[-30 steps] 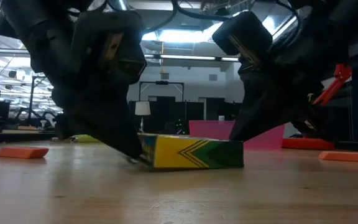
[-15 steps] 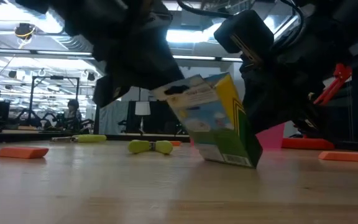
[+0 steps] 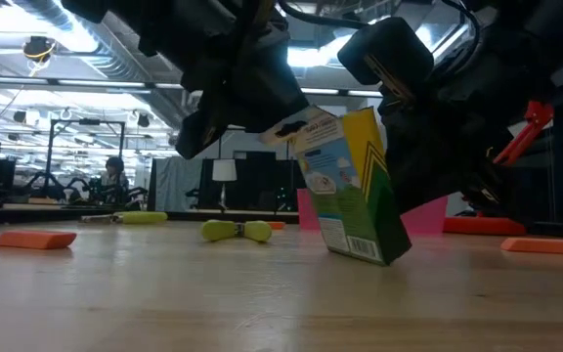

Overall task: Pick & Place School Supplies
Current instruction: Put the yellow crayon box into the red bin

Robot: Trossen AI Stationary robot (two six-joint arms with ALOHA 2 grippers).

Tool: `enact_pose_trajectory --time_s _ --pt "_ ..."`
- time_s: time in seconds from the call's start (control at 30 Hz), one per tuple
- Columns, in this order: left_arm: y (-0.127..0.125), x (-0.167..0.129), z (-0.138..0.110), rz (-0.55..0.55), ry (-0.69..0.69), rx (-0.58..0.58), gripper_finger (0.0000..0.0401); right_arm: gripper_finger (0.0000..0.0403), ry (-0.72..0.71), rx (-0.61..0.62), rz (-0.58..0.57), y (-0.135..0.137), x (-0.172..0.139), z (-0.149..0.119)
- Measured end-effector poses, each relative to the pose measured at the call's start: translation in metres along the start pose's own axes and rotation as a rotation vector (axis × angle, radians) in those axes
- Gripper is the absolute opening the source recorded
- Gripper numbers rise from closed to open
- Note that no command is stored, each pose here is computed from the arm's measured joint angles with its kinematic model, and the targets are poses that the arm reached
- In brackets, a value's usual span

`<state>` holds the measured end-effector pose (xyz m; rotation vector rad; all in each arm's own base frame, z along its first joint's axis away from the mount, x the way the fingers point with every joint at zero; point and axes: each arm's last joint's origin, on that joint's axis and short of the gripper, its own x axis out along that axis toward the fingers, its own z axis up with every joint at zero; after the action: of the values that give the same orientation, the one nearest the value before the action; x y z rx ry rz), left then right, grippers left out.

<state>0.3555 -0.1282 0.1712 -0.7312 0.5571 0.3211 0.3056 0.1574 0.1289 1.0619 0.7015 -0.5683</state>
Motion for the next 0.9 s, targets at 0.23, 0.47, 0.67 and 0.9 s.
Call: enact_pose_trajectory --time_s 0.23,0.47,0.67,0.9 --pt "0.003 0.003 0.007 -0.009 -0.010 -0.010 0.0003 0.0000 0.001 -0.001 0.006 0.000 -0.001 -0.001" --pt "0.004 0.004 0.006 -0.009 0.009 0.000 0.0003 0.0000 -0.052 -0.002 0.020 0.006 -0.016 0.005" --pt "0.009 0.007 0.008 -0.006 0.038 -0.003 0.0003 0.0000 -0.131 -0.024 0.002 0.007 -0.036 0.013" --pt "0.010 0.008 0.009 -0.009 0.057 0.010 0.0003 0.0000 -0.137 -0.042 -0.053 0.002 -0.046 0.017"
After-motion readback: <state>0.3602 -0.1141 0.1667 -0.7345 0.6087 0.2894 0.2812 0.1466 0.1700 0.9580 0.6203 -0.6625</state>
